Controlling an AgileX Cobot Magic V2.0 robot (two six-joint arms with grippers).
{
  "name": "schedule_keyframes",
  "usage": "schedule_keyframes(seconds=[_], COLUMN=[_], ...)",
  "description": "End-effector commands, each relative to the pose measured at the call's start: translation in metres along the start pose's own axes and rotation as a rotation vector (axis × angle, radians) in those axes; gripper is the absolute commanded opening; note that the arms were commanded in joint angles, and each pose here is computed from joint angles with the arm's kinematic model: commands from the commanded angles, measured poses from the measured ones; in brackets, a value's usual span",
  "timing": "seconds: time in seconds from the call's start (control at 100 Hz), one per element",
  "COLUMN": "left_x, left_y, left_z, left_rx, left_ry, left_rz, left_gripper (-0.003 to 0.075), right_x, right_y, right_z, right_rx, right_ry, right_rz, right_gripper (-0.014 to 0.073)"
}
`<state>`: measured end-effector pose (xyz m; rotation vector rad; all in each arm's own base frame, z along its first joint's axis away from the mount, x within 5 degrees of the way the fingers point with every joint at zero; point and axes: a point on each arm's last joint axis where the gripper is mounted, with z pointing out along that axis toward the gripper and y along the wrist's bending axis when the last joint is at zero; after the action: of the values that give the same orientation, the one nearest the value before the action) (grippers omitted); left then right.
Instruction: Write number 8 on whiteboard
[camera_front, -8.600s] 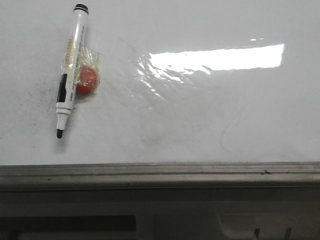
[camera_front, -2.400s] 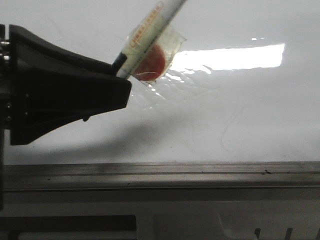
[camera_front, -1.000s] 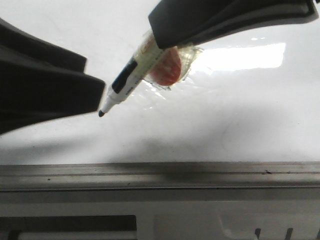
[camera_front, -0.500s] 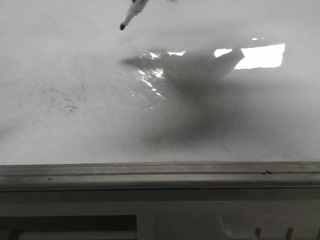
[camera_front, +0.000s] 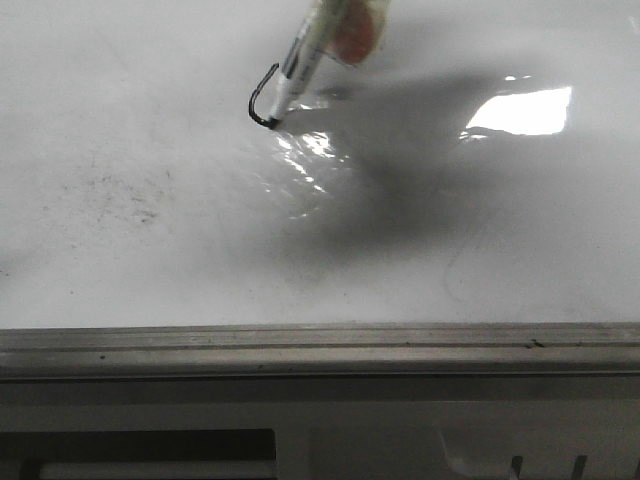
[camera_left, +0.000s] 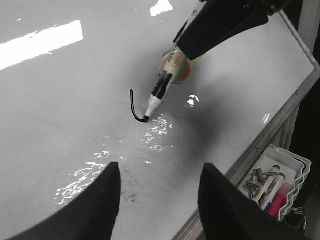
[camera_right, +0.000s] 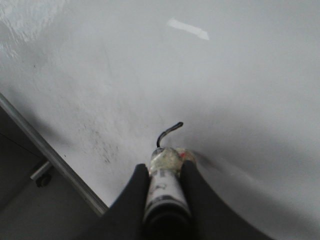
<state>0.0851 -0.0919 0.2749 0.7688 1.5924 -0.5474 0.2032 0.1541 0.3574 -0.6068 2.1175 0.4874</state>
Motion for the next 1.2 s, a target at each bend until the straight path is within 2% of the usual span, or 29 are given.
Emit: schedule_keyframes(seconds=[0.0,0.16,0.23,0.32,0.52,0.64,0.9,1.05,1.19], left_x=[-0.017,-0.017,-0.017,-0.017,-0.017,-0.017,-0.017,-0.017,-0.022], left_y=[-0.001,-0.001,-0.002,-0.002,-0.002,-0.002,-0.002,-0.002,-0.006], left_z=[-0.002,-0.002,-0.002,-0.002,-0.002,-0.002,-0.002,-0.002,0.003], left_rx=[0.021,0.023,0.025,0.025,0.025,0.025,0.025,0.027,0.067], left_ry=[-0.099,-0.103,-0.108,-0.108,-0.108,-0.108,-0.108,-0.11,-0.166], left_rz=[-0.017,-0.003,-0.003,-0.003,-0.002,-0.002,0.0,0.016,0.023], left_gripper=[0.0337,0.0337,0.0337,0.0337,0.0337,0.0337,0.0337,0.0337,0.0337], right_x=[-0.005,0.01,0.008,-0.006,-0.016,-0.025,-0.021,-0.022,-0.016], right_y=[-0.011,-0.005,0.002,0.006,-0.02,-0.023,0.004,0.006,0.025], right_z=[-0.02,-0.004,0.008,0.01,-0.011,-0.015,0.0,-0.018,-0.028], right_rx=[0.075,0.035,0.011,0.0,0.109,0.117,0.023,0.015,-0.05], right_ry=[-0.042,0.045,0.011,-0.107,-0.149,-0.221,-0.152,-0.176,-0.141], right_rz=[-0.07,-0.053,-0.065,-0.056,-0.038,-0.039,-0.077,-0.082,-0.15], right_gripper=[-0.0054,-0.0054,-0.0054,-0.0054,-0.0054,-0.0054,-0.0054,-0.0054,-0.0054])
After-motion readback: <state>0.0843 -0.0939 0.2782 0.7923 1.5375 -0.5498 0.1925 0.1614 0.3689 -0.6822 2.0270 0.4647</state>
